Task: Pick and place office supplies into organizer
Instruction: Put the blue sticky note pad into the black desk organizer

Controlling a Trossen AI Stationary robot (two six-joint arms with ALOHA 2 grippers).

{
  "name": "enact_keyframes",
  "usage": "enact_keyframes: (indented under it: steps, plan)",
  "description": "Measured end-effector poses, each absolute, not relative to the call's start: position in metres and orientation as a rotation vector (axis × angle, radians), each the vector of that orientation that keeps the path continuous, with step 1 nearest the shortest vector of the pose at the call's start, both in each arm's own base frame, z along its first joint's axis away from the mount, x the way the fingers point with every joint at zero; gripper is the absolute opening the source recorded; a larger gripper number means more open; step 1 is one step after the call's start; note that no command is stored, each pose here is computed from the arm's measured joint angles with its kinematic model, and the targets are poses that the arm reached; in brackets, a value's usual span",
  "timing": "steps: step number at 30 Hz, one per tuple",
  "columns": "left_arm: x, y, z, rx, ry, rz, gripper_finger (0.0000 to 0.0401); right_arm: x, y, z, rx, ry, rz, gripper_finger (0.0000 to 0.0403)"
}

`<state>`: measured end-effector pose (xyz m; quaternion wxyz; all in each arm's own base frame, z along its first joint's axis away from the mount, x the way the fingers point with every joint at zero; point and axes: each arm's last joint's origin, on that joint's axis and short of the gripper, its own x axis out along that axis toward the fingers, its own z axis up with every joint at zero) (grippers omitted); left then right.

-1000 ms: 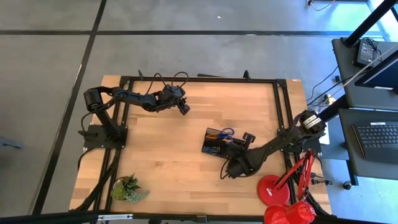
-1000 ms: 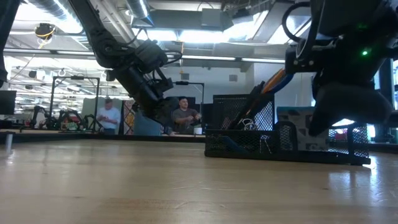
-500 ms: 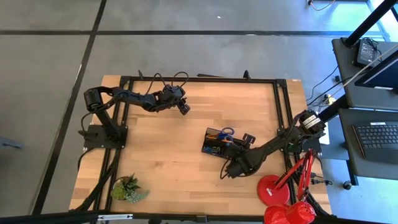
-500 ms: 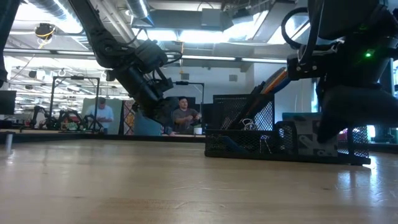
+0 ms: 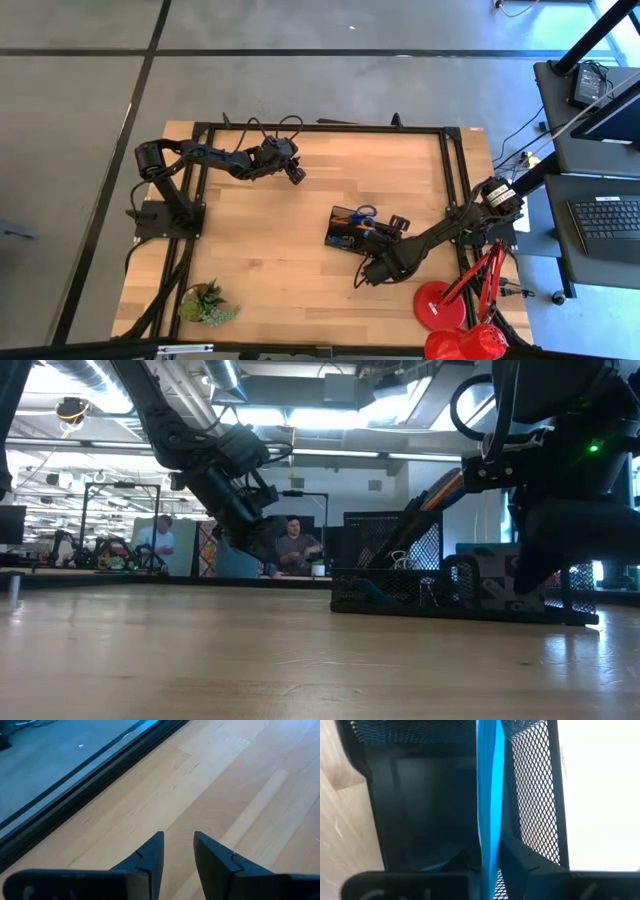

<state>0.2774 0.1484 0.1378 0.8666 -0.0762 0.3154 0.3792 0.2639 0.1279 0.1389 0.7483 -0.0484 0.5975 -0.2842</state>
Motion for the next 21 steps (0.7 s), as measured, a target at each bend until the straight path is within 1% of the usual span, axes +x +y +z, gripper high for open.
enact_keyframes:
  steps: [3,8,11,15,21]
  plan:
    - [0.2774,0.1484,0.1378,-0.159,0.660,0.794,0.0100,0.2639,0.1280,0.1389,-0.104,1.308,-0.619,0.0061]
    - [0.2774,0.1484,0.1378,-0.160,0.660,0.794,0.0099,0.2639,0.1280,0.1389,-0.104,1.309,-0.619,0.0111]
    - [0.2774,0.1484,0.1378,-0.160,0.660,0.794,0.0100,0.2638,0.1281,0.1389,-0.107,1.313,-0.612,0.0128]
    - [0.2774,0.1484,0.1377,-0.160,0.661,0.794,0.0099,0.2633,0.1292,0.1385,-0.095,1.355,-0.571,0.0132]
    - [0.2774,0.1484,0.1377,-0.160,0.661,0.794,0.0098,0.2645,0.1315,0.1399,-0.077,1.386,-0.530,0.0123]
